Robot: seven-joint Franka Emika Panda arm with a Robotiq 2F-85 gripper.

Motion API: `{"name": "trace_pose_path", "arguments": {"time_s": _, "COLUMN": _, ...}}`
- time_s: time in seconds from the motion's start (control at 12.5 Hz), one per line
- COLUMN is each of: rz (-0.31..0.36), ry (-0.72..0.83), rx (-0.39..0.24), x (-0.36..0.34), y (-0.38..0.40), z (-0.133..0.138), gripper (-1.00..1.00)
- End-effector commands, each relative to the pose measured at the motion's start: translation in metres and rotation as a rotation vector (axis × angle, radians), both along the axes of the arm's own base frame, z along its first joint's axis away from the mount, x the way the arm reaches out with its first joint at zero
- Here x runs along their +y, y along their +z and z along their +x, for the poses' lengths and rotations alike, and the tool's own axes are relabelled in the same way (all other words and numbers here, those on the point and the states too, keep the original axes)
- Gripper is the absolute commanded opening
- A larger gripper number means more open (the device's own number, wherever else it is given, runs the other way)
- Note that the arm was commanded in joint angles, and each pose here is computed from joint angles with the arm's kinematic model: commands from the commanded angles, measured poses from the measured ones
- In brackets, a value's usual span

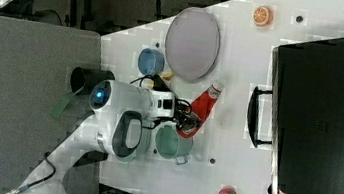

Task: Pick ketchup from strainer and place it on the table

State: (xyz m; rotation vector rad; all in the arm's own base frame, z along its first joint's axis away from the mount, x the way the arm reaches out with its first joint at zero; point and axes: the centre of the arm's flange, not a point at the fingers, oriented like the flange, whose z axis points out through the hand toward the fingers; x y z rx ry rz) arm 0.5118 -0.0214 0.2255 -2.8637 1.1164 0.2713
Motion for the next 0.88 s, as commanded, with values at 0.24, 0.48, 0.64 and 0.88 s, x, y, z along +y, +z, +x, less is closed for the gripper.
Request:
{"name": "trace_pose_path", "arguments": {"time_s": 0.24, "rz": -0.001, "ry": 0.053, "rx": -0.017, "x": -0.011, "y": -0.019, "z": 0.001, "gripper": 1.00}}
{"name": "trace_pose_path", "arguments": {"time_s": 0.48, "rz": -0.028, "ry": 0.057, "rx": -0.098, "x": -0.012, "y": 0.029, "z": 0.020, "gripper": 1.00}}
{"name": "trace_pose_path", "arguments": {"time_s": 0.64, "rz": -0.050, "ry": 0.048, "rx": -0.145, "x": -0.016, "y": 0.080, "z": 0.037, "gripper": 1.00}}
{"name": "trace_pose_path", "arguments": {"time_s": 0.88, "rz": -0.075, "ry": -0.006, "rx": -0.179, "x": -0.020, "y": 0.169, "z": 0.057, "gripper": 1.00}}
